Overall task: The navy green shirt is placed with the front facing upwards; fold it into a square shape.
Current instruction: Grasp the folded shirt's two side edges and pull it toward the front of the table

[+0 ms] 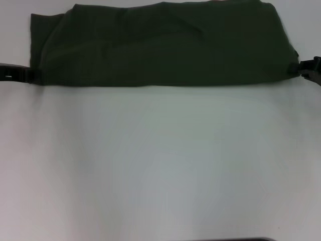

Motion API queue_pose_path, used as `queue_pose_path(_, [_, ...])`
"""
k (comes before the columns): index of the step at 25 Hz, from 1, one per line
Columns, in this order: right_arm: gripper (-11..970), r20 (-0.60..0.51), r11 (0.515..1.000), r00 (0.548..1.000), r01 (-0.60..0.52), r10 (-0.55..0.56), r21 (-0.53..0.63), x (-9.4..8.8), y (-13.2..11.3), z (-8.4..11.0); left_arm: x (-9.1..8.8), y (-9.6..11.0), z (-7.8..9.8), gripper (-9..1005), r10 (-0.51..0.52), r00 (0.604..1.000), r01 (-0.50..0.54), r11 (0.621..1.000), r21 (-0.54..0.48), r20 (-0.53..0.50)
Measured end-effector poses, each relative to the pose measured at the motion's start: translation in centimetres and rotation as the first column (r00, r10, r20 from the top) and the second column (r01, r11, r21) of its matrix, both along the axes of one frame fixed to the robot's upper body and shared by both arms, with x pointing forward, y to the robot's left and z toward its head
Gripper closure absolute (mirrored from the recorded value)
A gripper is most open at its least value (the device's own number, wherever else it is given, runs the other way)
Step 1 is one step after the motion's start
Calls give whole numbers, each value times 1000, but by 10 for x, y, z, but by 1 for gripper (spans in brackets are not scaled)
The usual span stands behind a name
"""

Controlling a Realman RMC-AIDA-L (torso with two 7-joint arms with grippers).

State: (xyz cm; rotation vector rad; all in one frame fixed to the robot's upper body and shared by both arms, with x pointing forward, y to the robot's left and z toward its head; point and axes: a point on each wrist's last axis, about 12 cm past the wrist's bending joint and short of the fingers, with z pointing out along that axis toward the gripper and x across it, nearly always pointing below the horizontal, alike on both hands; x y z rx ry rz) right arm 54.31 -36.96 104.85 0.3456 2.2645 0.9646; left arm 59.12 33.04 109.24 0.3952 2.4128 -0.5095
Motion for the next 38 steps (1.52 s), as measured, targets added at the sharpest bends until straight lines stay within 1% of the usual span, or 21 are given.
queue_pose_path(4, [944, 6, 1000, 1000, 6, -6, 6, -4, -4, 0, -2, 4, 1, 922, 14, 1000, -14, 1000, -9, 4])
queue_pose_path(11, [945, 6, 1000, 1000, 10, -10, 7, -6, -5, -1, 1, 6, 0, 938, 62, 998, -62, 998, -3, 19])
queue_pose_path(16, [944, 6, 1000, 1000, 10, -10, 7, -6, -6, -1, 4, 4, 1, 906, 58, 998, -58, 998, 1, 3])
queue_pose_path(22, [944, 9, 1000, 1000, 9, -9, 4, -5, -6, 0, 4, 1, 0, 688, 34, 999, -34, 999, 6, -24])
queue_pose_path(24, [944, 10, 1000, 1000, 9, -9, 3, -4, -6, 1, 4, 1, 0, 449, 31, 999, -31, 999, 8, -27])
queue_pose_path(35, [944, 11, 1000, 1000, 12, -12, 1, -4, -8, 1, 4, -5, -1, 212, -6, 999, 7, 1000, 14, -40])
queue_pose_path(38, [944, 12, 1000, 1000, 13, -13, -1, -4, -8, 2, 4, -6, -1, 174, -9, 999, 10, 1000, 15, -41])
